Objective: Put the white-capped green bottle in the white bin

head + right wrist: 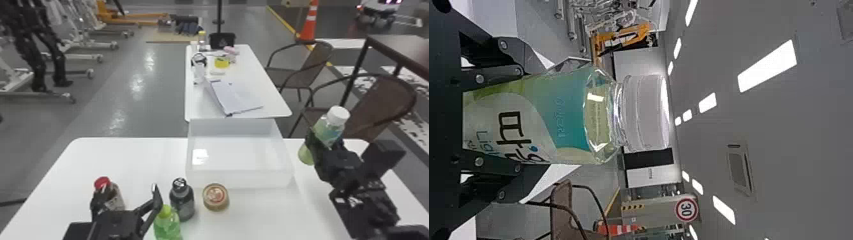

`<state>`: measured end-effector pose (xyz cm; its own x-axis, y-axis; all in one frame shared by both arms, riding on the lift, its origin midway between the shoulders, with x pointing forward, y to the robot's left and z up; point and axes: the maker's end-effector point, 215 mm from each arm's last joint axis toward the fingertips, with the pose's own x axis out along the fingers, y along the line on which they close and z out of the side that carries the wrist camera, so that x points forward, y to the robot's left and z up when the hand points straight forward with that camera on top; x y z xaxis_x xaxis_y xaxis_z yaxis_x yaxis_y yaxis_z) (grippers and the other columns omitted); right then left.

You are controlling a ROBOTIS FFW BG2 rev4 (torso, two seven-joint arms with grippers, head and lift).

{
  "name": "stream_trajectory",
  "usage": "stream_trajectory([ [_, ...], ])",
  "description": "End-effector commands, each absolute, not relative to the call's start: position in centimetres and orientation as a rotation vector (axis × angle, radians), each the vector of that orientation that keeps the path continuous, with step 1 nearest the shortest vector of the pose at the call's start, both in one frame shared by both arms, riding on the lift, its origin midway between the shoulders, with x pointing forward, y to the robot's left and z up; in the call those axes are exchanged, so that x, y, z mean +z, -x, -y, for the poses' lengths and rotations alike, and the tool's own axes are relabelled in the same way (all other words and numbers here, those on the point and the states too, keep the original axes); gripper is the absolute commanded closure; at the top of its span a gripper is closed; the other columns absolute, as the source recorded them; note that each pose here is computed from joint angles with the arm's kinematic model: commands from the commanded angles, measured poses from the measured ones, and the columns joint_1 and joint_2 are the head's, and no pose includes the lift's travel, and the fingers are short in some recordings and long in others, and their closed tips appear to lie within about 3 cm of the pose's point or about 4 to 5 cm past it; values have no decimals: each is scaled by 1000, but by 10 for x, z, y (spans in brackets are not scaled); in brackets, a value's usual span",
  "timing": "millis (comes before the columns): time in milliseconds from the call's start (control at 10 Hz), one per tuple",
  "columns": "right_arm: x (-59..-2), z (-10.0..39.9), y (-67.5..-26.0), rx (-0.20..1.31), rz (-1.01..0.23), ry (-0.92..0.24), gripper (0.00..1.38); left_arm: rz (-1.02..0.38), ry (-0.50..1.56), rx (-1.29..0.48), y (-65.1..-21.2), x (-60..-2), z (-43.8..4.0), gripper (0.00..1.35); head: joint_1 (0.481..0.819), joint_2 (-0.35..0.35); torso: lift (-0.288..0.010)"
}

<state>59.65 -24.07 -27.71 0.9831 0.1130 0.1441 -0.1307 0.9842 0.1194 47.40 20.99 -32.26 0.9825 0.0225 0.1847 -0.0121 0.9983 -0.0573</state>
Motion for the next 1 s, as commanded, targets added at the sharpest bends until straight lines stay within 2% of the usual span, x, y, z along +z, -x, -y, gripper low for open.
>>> stream_trajectory([
  [0,-279,229,-607,150,140,-132,782,192,65,15,-476,-321,-207,111,549,0,-100],
  [600,-298,173,-637,348,147,-190,782,208,74,14,-478,-316,-206,111,549,0,-100],
  [900,-325,167,-639,409,99,-183,783,212,80,12,-479,-315,-205,111,549,0,-100],
])
